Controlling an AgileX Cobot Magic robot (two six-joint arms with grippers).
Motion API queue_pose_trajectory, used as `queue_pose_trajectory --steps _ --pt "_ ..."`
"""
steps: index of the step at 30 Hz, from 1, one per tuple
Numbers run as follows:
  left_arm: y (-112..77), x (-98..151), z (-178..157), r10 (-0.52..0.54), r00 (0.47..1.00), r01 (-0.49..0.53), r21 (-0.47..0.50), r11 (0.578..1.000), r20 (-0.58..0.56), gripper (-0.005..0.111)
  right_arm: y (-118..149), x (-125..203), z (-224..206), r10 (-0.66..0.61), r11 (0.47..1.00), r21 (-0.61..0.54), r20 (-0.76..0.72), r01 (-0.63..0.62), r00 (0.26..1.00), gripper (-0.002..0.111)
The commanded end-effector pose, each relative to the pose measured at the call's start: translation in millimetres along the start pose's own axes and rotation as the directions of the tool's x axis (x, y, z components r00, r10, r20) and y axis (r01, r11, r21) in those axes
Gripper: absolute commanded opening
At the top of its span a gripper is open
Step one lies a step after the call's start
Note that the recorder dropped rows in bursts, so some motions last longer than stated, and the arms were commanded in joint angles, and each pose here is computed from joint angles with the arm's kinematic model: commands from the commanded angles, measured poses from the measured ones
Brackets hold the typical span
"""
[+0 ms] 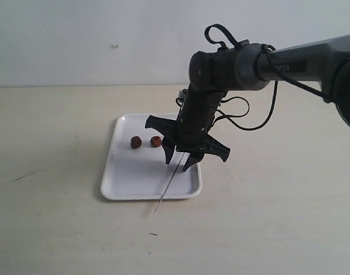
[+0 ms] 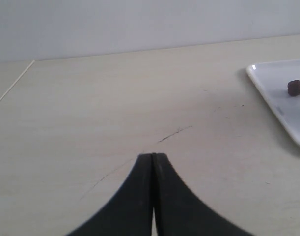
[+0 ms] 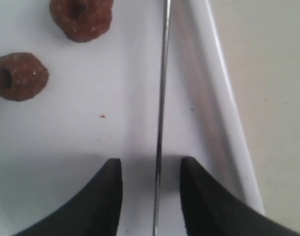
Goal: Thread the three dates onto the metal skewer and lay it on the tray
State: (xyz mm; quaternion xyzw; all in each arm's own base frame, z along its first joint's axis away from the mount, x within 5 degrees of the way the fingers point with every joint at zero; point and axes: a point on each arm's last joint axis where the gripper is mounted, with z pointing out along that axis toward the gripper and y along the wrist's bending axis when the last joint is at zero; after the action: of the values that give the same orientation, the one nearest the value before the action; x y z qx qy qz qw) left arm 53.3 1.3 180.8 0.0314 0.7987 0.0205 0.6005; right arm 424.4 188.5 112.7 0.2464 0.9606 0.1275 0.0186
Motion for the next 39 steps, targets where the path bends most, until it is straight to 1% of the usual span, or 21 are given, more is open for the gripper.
queue_pose_trajectory --steps 1,3,5,7,9,18,23,29,31,34,37,39 --pt "0.1 0 0 -0.006 1.0 0.006 -0.002 1.0 0.007 0.0 -1 -2 10 0.003 1.0 0.007 0.006 -0.003 1.0 0.034" --pt "0.1 0 0 -0.006 1.0 0.006 -0.002 1.0 0.007 0.0 -1 -2 11 0.002 1.0 0.01 0.006 -0.002 1.0 0.032" --pt "0.1 0 0 -0.006 1.0 0.006 -0.002 1.0 0.007 0.0 -1 -2 11 0.002 1.0 0.011 0.005 -0.002 1.0 0.026" --pt "0.1 0 0 -0.006 1.0 0.006 -0.002 1.0 0.007 0.0 -1 -2 11 -0.002 1.0 0.013 0.003 0.002 1.0 0.014" --pt "0.1 0 0 -0.006 1.0 0.006 -0.002 1.0 0.007 0.0 -2 -1 11 -0.01 1.0 0.014 0.001 0.01 1.0 0.0" --pt "0.1 0 0 -0.006 1.0 0.006 -0.002 1.0 0.007 0.0 -1 0 6 -0.089 0.996 0.016 -0.005 0.09 0.996 0.0" --pt "0.1 0 0 -0.006 1.0 0.006 -0.002 1.0 0.007 0.0 3 2 -18 -0.164 0.987 0.001 0.009 0.164 0.986 0.0" --pt "0.1 0 0 -0.006 1.0 0.006 -0.002 1.0 0.007 0.0 8 5 -64 -0.26 0.965 -0.011 0.081 0.262 0.962 0.0" --pt "0.1 0 0 -0.006 1.0 0.006 -0.002 1.0 0.007 0.0 9 7 -81 -0.318 0.947 -0.005 0.105 0.321 0.942 0.0" --pt "0.1 0 0 -0.006 1.0 0.006 -0.002 1.0 0.007 0.0 9 10 -105 -0.429 0.902 0.008 0.145 0.433 0.891 0.0" --pt "0.1 0 0 -0.006 1.0 0.006 -0.002 1.0 0.007 0.0 12 17 -133 -0.602 0.791 0.01 0.188 0.612 0.776 0.0" --pt "0.1 0 0 -0.006 1.0 0.006 -0.002 1.0 0.007 0.0 12 25 -147 -0.69 0.71 -0.01 0.19 0.704 0.699 0.0"
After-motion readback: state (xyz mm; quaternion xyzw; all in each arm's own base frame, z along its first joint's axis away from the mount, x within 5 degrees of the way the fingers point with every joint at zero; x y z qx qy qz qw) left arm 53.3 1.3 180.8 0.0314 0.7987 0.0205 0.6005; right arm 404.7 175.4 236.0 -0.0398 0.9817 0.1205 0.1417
